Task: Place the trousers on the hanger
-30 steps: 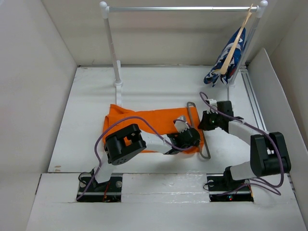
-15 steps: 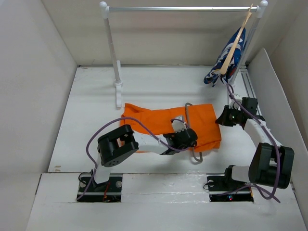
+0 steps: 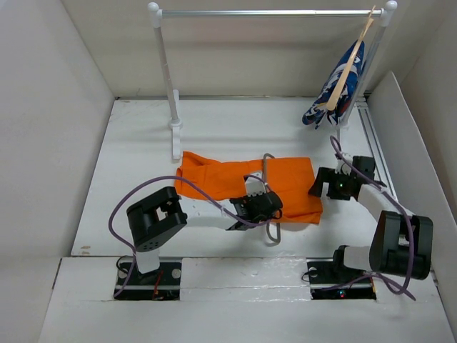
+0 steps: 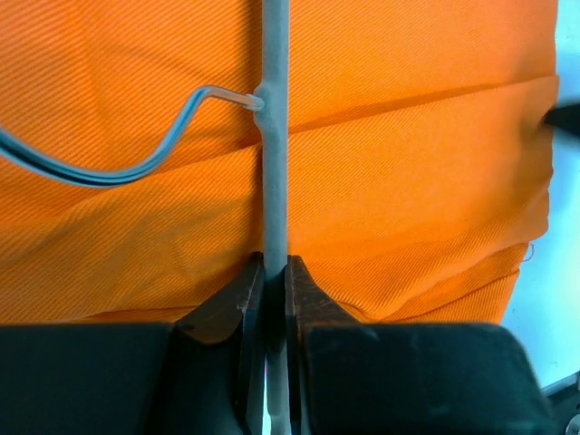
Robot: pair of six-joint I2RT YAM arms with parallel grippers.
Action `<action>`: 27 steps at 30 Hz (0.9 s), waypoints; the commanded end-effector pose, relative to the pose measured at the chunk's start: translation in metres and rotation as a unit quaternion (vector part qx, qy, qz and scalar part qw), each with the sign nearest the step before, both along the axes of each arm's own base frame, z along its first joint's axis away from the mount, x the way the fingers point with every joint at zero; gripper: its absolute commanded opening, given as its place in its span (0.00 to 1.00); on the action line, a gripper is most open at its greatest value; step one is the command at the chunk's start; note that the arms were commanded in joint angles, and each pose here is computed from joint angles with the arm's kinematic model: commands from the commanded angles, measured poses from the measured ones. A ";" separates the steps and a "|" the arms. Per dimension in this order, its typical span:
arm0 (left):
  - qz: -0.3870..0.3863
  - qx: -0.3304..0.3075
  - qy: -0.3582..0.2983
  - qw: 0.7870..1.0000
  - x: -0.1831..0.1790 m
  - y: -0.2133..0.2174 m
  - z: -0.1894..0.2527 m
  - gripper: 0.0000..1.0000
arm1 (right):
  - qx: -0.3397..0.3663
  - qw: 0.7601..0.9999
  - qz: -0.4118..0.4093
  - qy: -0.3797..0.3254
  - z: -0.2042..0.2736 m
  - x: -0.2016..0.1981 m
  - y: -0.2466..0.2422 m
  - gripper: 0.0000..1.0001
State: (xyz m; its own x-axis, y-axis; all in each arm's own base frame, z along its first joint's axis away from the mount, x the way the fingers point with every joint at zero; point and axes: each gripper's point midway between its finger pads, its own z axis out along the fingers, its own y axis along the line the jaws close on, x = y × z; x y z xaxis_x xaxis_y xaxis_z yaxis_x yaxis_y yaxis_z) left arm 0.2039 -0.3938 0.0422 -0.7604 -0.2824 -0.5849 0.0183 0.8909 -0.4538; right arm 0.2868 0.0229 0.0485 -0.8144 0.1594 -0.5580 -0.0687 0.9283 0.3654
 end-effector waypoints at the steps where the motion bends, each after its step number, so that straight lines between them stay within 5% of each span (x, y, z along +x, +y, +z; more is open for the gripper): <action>1: 0.007 0.066 -0.023 0.998 0.012 0.022 -0.004 0.00 | 0.030 0.999 0.007 0.010 -0.013 -0.024 0.015 0.97; 3: 0.004 0.068 -0.032 0.997 0.014 0.023 -0.002 0.00 | 0.045 0.999 0.019 0.021 -0.017 -0.034 0.024 0.93; 6: 0.005 0.075 -0.035 0.997 0.017 0.029 -0.002 0.00 | 0.050 0.998 0.015 0.019 -0.023 -0.041 0.023 0.57; 7: 0.008 0.078 -0.037 0.996 0.020 0.034 -0.003 0.00 | 0.054 0.998 0.010 0.019 -0.024 -0.041 0.021 0.28; 9: 0.011 0.086 -0.039 0.995 0.024 0.041 -0.003 0.00 | 0.065 0.998 0.003 0.013 -0.021 -0.038 0.015 0.04; 10: 0.012 0.094 -0.038 0.995 0.023 0.046 -0.005 0.00 | 0.064 0.998 -0.017 0.009 -0.020 -0.035 0.004 0.00; 27: 0.064 0.145 -0.029 0.987 0.033 0.114 -0.014 0.00 | 0.030 0.997 -0.065 -0.005 -0.014 -0.012 -0.051 0.00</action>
State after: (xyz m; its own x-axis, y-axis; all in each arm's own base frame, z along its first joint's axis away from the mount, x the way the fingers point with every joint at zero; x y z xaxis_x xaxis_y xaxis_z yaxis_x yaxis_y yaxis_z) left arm 0.2222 -0.3377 0.0479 -0.7319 -0.2303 -0.6413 0.0291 0.9297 -0.3670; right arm 0.2515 0.0098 0.0263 -0.8336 0.3367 -0.4379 0.0506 0.8359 0.5465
